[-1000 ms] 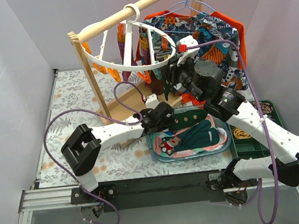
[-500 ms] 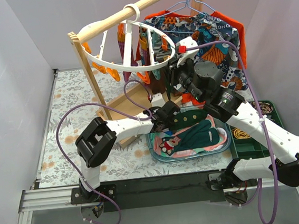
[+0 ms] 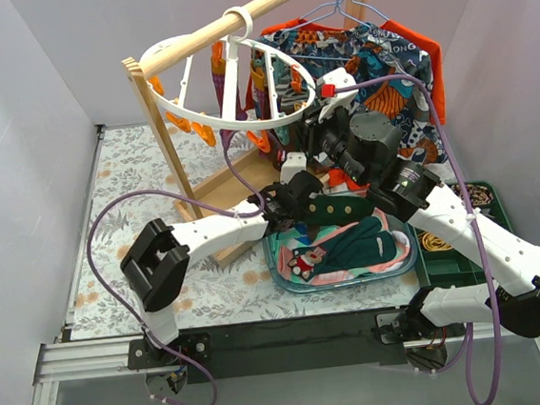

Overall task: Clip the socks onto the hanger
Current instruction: Adjust the sock in the bin.

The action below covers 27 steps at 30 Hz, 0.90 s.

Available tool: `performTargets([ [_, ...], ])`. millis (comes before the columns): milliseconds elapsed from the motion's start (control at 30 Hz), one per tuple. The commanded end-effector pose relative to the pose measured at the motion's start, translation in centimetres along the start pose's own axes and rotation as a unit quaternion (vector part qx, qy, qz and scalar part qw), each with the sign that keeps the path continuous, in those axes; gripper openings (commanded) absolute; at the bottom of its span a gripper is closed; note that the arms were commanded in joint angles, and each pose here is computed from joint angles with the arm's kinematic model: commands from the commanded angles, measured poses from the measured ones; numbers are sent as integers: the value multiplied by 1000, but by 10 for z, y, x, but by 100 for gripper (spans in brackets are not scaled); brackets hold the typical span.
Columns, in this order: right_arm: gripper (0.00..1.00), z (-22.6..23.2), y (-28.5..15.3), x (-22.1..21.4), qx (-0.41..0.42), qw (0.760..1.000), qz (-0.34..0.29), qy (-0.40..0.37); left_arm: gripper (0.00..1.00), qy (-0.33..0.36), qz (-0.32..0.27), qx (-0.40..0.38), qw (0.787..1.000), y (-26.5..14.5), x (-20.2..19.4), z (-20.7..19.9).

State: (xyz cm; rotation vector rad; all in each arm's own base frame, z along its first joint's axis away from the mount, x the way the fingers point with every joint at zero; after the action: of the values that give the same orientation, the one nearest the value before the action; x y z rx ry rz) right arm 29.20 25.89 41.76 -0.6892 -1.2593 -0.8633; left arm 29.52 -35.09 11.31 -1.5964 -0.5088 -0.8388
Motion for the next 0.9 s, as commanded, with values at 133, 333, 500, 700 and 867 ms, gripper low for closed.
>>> performTargets([
  [133,1,4,-4,19,7,999,-32,8,0,200,-140,12,970,-62,82,33],
  [333,1,5,-3,20,11,999,-33,5,0,308,-188,-29,932,-90,95,37],
  [500,1,5,-3,20,10,999,-32,3,0,394,-173,-144,891,-91,60,15],
  [700,1,6,-1,15,13,1000,-27,2,0,442,-128,-243,854,-86,0,-28],
  [867,1,7,0,13,16,1000,-24,2,5,493,-107,-236,830,-74,-32,-59],
])
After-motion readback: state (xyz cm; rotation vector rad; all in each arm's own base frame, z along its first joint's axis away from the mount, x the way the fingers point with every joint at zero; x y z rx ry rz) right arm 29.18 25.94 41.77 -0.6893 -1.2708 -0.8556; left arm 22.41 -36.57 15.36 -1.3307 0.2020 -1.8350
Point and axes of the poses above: each gripper's point midway between its finger pads, its own y axis out along the fingers, its own z axis along the line the jaws close on, x = y × z, the point moved 2 cm from there along -y, back along the fingers, and after that the axes turned 8 degrees about y, right-handed, at the moved point
